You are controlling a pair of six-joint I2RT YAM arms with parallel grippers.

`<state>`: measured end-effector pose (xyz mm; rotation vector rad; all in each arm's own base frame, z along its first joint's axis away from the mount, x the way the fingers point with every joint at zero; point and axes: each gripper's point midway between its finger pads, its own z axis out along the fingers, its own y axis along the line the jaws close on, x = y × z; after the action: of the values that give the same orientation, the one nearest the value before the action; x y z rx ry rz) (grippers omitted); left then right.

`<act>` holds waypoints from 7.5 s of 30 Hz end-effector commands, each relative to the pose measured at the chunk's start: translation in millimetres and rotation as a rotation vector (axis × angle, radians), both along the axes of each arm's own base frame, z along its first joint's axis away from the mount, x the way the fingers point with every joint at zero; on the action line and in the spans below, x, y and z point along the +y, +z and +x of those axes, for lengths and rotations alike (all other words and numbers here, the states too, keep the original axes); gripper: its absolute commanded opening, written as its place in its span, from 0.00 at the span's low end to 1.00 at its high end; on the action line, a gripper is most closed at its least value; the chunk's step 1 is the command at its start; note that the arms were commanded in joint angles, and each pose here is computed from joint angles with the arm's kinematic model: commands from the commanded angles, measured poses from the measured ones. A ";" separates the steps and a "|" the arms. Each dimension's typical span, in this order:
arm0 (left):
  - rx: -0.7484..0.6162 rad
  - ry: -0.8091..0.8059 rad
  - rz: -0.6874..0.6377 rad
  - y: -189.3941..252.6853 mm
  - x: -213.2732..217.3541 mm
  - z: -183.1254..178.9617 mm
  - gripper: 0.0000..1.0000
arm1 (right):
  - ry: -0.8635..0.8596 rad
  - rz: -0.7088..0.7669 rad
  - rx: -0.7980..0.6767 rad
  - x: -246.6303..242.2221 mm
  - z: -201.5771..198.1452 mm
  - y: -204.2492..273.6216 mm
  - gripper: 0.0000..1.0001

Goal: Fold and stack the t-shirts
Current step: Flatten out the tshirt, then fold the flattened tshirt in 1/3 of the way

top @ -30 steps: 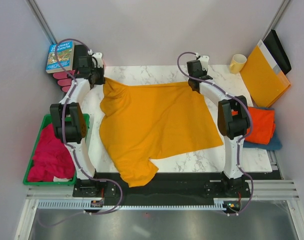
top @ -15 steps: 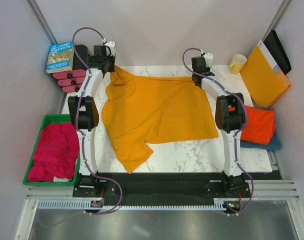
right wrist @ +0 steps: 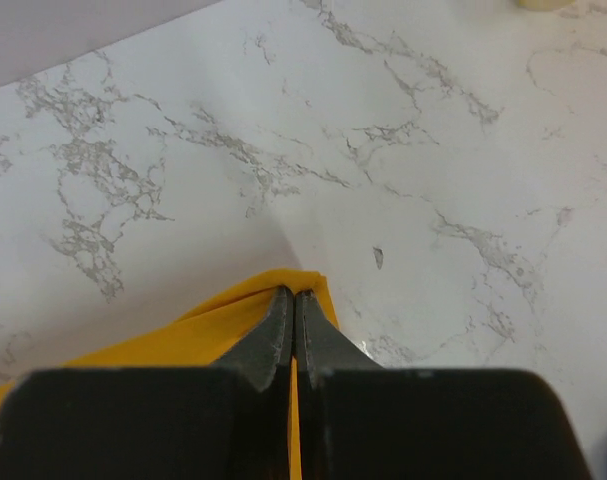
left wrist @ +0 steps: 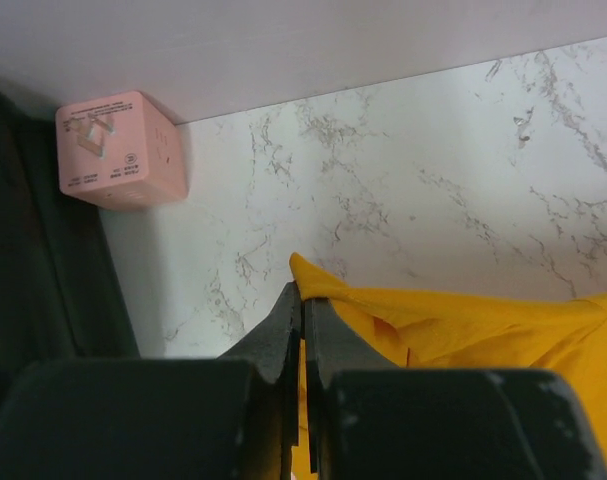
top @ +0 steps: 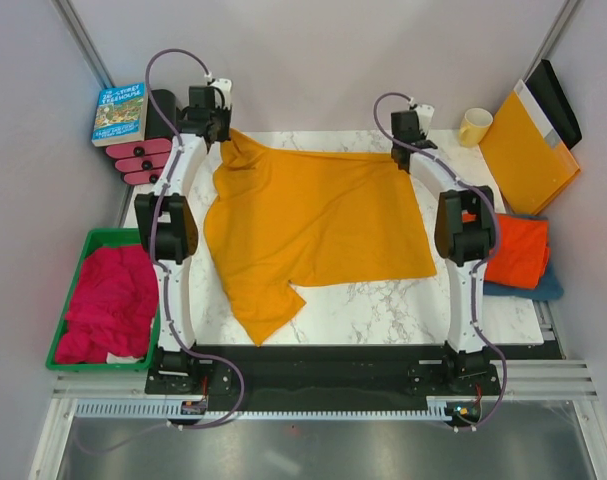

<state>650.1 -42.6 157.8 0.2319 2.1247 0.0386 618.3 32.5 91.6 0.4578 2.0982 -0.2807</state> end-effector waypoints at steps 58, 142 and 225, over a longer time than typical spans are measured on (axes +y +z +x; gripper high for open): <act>0.020 -0.103 -0.001 -1.6 -2.8 -112.3 0.02 | 0.002 -0.049 -0.050 -5.1 -79.8 54.4 0.00; 0.040 -0.017 0.010 0.9 5.7 -145.0 0.02 | -0.104 0.013 0.115 -34.8 -112.6 -16.6 0.00; 0.135 -0.076 -0.077 5.7 -34.4 -111.2 0.77 | 0.173 0.222 0.116 76.2 -82.3 11.1 0.28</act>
<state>516.9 -62.8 58.4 0.3124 2.4925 -0.0291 500.4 76.8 37.4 0.5023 2.4010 -0.0965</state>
